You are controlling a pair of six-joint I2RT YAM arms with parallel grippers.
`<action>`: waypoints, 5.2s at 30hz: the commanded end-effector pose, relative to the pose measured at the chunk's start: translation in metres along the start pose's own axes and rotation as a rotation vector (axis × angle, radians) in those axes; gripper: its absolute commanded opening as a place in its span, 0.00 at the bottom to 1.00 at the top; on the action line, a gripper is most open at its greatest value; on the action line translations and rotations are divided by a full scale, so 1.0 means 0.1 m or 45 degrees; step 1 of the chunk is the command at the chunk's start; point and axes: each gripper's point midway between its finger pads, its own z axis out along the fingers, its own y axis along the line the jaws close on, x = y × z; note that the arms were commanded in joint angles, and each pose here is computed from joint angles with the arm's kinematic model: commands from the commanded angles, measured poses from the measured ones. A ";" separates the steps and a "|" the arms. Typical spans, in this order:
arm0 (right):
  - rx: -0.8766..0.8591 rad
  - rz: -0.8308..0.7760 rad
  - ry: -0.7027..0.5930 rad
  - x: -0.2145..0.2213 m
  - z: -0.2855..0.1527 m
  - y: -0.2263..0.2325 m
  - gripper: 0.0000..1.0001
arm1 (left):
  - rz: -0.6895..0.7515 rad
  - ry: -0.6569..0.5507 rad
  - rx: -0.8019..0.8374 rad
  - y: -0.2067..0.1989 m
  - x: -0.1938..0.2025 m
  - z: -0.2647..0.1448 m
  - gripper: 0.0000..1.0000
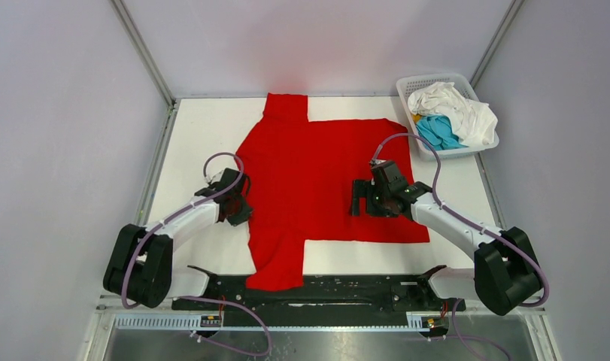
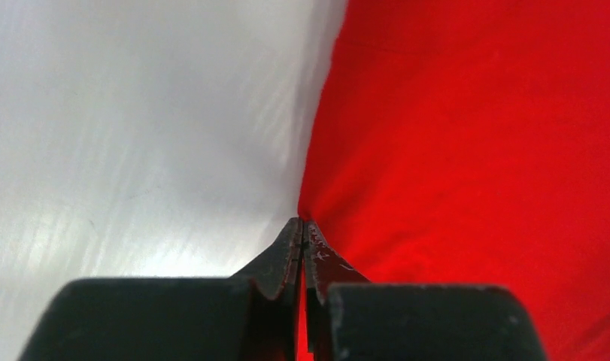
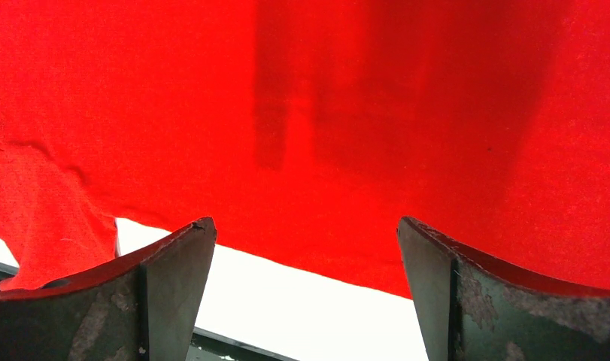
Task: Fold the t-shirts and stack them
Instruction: Flatten out the tshirt, then grab the side of the flattened tshirt closest away from the robot with both arms
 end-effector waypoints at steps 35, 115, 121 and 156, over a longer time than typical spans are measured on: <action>0.233 -0.063 -0.024 0.03 -0.06 -0.38 1.00 | 0.447 -0.046 0.213 -1.59 0.33 -0.56 0.64; 0.299 0.190 0.010 -0.17 0.32 -0.44 0.99 | 0.144 0.104 0.227 -0.92 -0.72 0.19 0.99; 0.312 0.204 0.041 -0.23 0.48 -0.46 0.99 | 0.102 0.148 0.141 -0.97 -0.96 0.65 0.99; 0.576 0.618 -0.406 -0.02 -0.47 -1.44 0.99 | 0.142 0.179 -0.003 0.41 0.78 -0.71 0.95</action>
